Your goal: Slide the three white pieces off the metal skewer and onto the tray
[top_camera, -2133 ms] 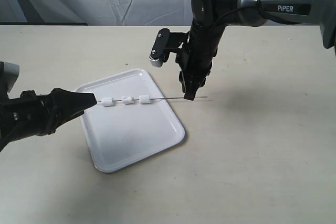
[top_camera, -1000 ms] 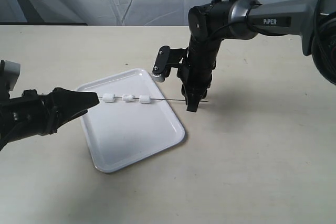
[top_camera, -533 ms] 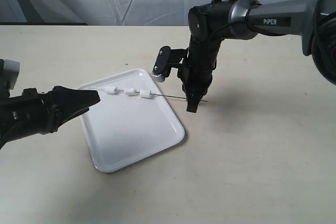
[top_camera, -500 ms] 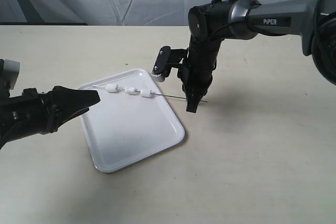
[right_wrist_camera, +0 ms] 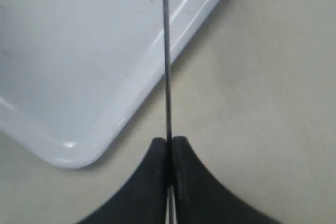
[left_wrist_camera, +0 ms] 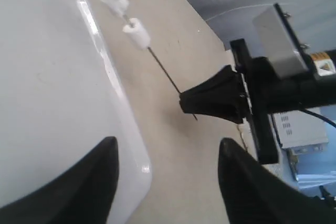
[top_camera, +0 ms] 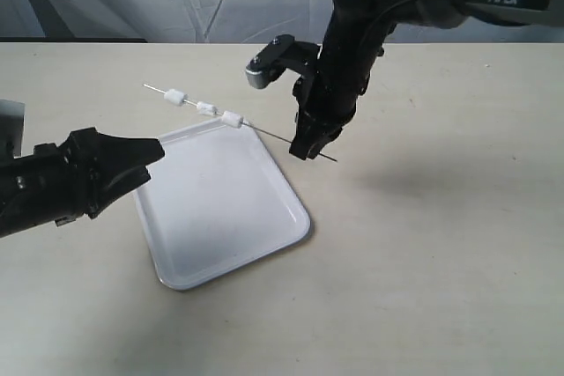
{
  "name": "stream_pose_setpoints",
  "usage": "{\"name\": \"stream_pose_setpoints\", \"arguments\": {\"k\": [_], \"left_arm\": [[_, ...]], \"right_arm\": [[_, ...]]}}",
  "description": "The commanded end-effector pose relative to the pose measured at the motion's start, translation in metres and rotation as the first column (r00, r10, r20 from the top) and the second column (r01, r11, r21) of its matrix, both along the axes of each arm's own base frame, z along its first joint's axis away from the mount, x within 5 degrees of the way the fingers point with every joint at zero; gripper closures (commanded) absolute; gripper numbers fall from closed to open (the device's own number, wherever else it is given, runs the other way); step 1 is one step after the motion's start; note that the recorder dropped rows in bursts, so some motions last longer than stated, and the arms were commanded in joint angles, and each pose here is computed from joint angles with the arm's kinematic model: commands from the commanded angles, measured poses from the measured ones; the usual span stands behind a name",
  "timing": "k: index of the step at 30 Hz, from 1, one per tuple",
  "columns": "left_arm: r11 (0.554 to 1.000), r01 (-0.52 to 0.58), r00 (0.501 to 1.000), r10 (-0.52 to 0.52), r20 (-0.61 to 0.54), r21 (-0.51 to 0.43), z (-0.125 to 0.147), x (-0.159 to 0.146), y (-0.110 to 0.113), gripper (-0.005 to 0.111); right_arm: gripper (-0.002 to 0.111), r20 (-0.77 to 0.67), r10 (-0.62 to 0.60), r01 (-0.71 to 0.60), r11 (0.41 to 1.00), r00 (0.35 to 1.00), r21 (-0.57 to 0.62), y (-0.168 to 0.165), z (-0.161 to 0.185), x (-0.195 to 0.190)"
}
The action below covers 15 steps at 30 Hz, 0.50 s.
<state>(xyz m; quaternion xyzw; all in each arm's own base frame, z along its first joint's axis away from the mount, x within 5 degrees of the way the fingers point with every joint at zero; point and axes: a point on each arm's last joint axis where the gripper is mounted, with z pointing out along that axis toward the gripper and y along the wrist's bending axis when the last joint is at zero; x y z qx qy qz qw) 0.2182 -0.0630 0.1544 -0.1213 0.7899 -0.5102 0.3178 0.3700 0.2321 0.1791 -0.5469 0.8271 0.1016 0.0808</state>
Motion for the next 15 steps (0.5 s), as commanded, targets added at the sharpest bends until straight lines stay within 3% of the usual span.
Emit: {"name": "stream_pose_setpoints", "arguments": {"k": [1,6,11,15], "left_arm": [[0.993,-0.090,0.994,0.085,-0.065,-0.079,0.002,0.005,0.003,0.052],[0.954,-0.221,0.972,0.200,-0.120,-0.203,0.007,0.012,0.008,0.052],[0.925,-0.196,0.980,0.170,-0.106,-0.326,0.017,0.011,0.006,0.052],[0.923,-0.179,0.983,0.151,-0.107,-0.340,0.018,0.010,0.004,0.052]], "right_arm": [[0.109,-0.077,-0.034,0.038,0.998,0.996,0.042,-0.006,0.035,-0.015],[0.109,-0.159,-0.057,0.075,0.991,0.986,0.114,-0.005,0.052,-0.031],[0.109,-0.229,-0.066,0.091,0.990,0.971,0.104,-0.016,0.048,-0.056],[0.109,-0.245,-0.062,0.085,0.993,0.968,0.082,-0.030,0.050,-0.081]]}}
